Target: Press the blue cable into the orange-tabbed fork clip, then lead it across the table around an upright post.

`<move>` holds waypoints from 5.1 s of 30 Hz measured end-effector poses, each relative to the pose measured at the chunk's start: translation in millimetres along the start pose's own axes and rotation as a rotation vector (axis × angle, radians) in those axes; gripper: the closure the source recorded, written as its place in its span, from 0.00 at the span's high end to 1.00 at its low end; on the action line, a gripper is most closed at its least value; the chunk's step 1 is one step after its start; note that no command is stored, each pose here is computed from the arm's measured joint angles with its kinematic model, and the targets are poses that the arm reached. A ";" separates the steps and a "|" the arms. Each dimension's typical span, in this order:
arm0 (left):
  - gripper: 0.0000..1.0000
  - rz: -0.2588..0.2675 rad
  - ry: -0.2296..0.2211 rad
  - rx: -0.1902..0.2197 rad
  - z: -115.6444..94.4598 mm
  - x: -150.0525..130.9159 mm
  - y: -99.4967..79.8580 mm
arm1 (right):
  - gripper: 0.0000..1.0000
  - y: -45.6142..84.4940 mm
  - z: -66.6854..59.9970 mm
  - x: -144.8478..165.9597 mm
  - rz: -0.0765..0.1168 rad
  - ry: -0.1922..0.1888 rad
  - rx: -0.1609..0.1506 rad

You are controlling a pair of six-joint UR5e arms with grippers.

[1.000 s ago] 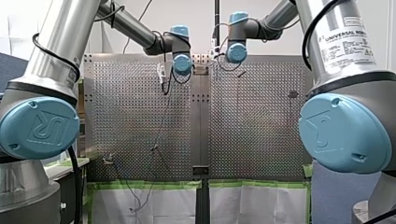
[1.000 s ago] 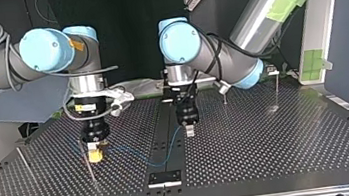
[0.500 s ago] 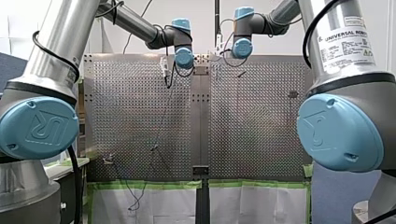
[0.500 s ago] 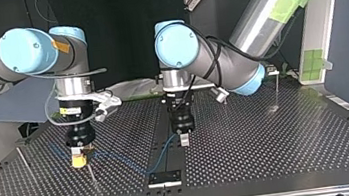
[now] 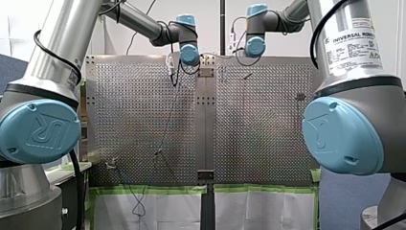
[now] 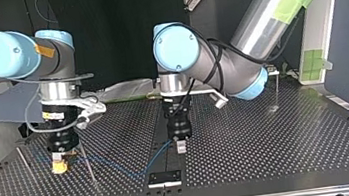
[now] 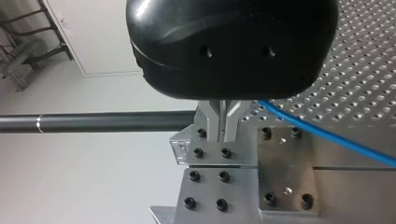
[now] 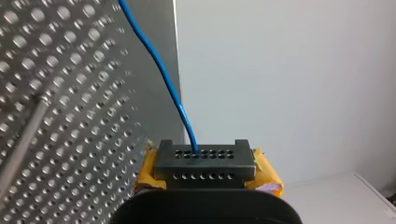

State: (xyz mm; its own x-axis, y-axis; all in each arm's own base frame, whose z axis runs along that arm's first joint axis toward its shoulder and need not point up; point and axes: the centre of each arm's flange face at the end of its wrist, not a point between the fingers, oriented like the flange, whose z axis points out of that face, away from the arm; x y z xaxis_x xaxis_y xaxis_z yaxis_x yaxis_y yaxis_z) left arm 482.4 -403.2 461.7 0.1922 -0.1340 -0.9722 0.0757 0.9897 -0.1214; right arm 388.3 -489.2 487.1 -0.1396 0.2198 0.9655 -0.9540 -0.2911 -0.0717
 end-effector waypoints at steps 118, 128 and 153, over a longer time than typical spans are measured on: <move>0.00 -0.026 0.128 0.218 62.0 113.8 -126.0 | 0.00 193.8 61.2 -85.6 -0.048 -0.105 -0.238; 0.00 -0.023 0.134 0.216 60.8 115.1 -125.7 | 0.00 193.8 61.1 -85.4 -0.048 -0.104 -0.238; 1.00 -0.007 0.149 0.215 56.4 116.8 -127.2 | 0.00 193.9 61.2 -85.4 -0.048 -0.104 -0.239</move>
State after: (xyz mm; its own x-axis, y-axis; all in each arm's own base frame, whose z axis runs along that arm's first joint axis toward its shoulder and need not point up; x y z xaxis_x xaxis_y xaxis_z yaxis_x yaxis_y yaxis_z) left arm 550.3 -547.6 374.9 0.0458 -0.1165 -0.9921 0.2855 0.9533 -0.0987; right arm 231.4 -621.4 406.0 -0.0762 0.1274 0.9889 -0.9962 -0.0520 -0.0701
